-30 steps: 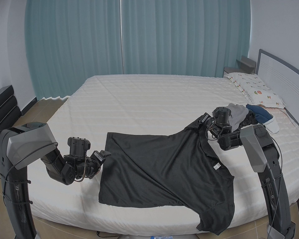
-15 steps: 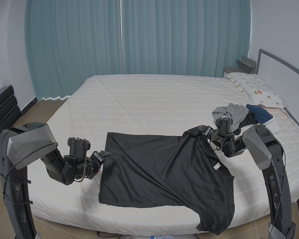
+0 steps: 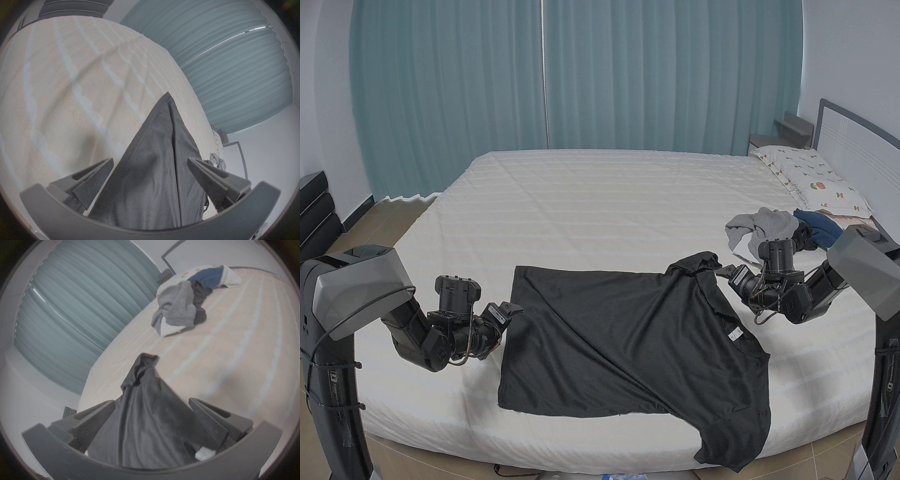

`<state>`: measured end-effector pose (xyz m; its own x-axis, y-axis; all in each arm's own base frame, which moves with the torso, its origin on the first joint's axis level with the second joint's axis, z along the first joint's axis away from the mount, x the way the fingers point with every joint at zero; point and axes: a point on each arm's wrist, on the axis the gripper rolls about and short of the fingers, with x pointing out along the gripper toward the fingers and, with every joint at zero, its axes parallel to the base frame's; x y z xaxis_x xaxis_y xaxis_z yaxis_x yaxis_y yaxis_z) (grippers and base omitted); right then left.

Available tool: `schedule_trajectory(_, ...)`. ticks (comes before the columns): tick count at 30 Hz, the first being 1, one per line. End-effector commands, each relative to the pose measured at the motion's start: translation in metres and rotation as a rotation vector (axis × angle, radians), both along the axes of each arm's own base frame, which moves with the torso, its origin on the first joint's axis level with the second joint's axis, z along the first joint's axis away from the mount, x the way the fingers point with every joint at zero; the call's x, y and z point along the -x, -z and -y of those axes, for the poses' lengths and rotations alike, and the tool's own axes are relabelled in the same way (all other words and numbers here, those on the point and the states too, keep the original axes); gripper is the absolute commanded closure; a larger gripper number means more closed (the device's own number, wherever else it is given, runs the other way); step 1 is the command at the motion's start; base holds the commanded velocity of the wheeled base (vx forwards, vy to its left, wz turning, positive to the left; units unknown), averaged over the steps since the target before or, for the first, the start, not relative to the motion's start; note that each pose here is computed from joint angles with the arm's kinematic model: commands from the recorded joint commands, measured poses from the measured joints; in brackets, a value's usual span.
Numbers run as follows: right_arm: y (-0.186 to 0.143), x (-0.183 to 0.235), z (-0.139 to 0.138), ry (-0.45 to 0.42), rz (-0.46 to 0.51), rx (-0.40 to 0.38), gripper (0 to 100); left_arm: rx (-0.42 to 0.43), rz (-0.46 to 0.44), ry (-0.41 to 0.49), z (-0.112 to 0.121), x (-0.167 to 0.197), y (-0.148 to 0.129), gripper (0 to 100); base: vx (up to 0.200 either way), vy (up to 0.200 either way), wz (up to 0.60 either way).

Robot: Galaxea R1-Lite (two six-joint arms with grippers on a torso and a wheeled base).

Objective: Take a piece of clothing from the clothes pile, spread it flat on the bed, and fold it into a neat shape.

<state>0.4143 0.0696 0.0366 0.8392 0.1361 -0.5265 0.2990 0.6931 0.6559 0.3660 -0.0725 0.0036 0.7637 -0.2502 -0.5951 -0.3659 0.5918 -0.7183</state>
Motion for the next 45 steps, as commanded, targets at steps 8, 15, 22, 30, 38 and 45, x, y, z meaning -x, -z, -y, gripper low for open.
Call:
schedule_trajectory(8,0.012,0.026,-0.028,-0.004,-0.14,-0.096,0,-0.001,-0.001,0.001,0.0,0.0,0.001,0,0.0,0.0,0.0)
schedule_trajectory(15,0.025,0.015,-0.03,0.007,-0.146,-0.097,0,-0.002,-0.003,0.001,0.0,0.0,0.001,0,0.0,0.0,0.0)
schedule_trajectory(22,0.029,-0.002,-0.033,0.015,-0.111,-0.099,100,-0.001,-0.001,0.002,0.0,0.0,0.001,0,0.0,0.0,0.0)
schedule_trajectory(30,0.036,-0.018,-0.033,0.056,-0.105,-0.074,100,0.001,-0.002,0.0,-0.001,0.0,0.001,0,0.0,0.0,0.0)
schedule_trajectory(38,0.021,-0.033,-0.006,0.133,-0.054,-0.082,100,0.001,-0.002,0.001,0.0,0.0,0.001,0,0.0,0.0,0.0)
schedule_trajectory(45,0.014,-0.04,0.024,0.195,-0.028,-0.091,100,-0.001,-0.001,0.001,0.0,0.0,0.001,0,0.0,0.0,0.0)
